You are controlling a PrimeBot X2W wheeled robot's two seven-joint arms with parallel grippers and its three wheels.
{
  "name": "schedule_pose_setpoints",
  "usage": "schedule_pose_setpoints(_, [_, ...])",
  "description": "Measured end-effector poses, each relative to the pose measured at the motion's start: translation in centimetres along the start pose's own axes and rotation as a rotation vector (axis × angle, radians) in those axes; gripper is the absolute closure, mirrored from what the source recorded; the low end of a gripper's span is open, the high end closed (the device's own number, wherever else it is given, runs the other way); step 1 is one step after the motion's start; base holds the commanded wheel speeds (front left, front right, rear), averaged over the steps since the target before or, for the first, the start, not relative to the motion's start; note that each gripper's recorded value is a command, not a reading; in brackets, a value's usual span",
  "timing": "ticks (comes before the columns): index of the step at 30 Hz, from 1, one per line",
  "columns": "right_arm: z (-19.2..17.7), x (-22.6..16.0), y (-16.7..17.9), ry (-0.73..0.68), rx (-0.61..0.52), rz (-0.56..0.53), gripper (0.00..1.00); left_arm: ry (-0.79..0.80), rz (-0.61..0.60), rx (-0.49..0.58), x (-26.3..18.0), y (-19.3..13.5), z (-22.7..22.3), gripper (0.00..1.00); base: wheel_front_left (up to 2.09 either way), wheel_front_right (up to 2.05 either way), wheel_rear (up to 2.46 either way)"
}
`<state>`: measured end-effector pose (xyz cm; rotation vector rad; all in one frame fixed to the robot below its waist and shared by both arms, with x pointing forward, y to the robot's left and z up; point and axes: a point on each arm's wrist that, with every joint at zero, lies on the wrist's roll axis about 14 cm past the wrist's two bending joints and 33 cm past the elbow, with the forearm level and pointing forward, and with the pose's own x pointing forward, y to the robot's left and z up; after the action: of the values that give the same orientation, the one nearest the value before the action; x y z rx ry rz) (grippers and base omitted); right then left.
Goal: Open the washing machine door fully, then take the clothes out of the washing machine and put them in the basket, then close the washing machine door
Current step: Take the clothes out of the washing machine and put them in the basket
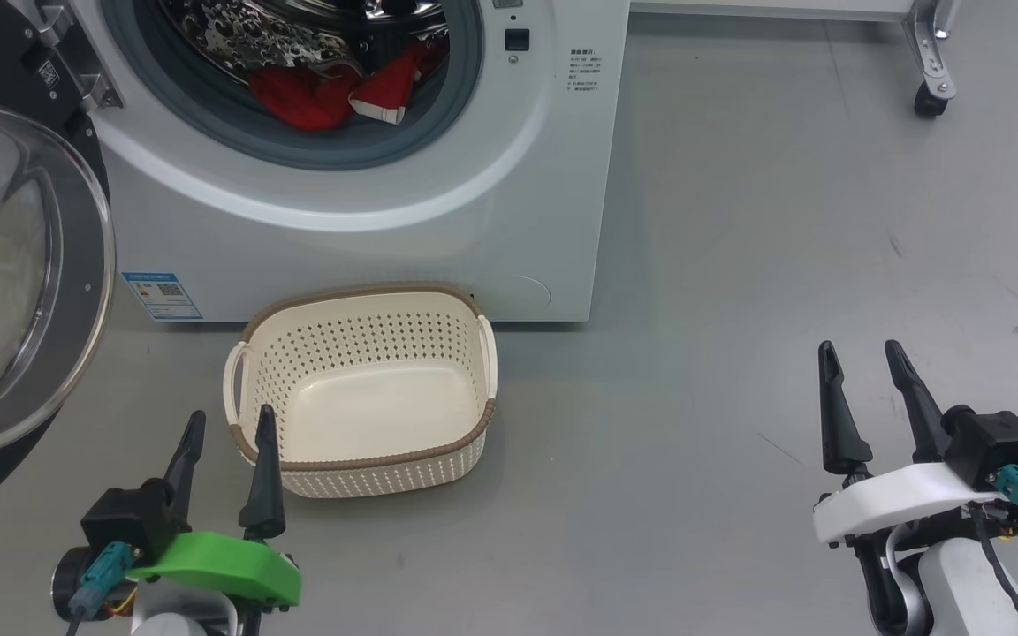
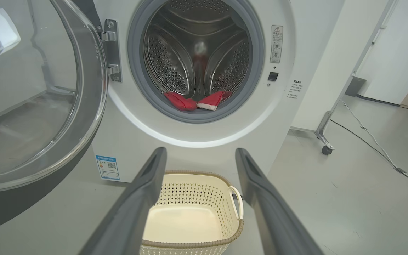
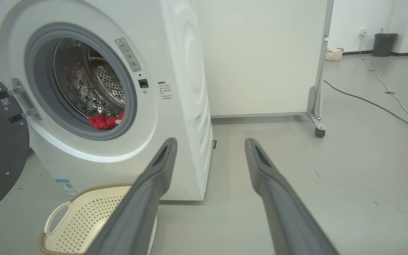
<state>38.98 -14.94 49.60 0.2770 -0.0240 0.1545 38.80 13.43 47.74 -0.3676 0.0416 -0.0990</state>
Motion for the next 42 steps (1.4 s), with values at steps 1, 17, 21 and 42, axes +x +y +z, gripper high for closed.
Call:
schedule_pose_setpoints(1, [-0.02, 0.02, 0.01, 0.0, 0.0, 0.0, 0.0, 0.0, 0.0, 0.0, 0.0, 0.01, 0.0, 0.0, 0.0, 0.0, 0.0])
schedule_pose_setpoints(17, [-0.27, 0.21, 0.13, 0.007, -0.009, 0.006, 0.0, -0.01, 0.007, -0.018, 0.08, 0.15, 0.2, 0.0, 0.0, 0.0, 0.0])
schedule_pose_setpoints(21, [-0.33, 0.24, 0.14, 0.009, -0.013, 0.007, 0.0, -0.008, 0.006, -0.021, 0.09, 0.11, 0.13, 0.0, 0.0, 0.0, 0.0])
schedule_pose_setpoints(42, [-0.66, 0.32, 0.19, 0.02, -0.032, 0.014, 0.0, -0.003, 0.007, -0.029, 0.15, 0.12, -0.12, 0.0, 0.0, 0.0, 0.0])
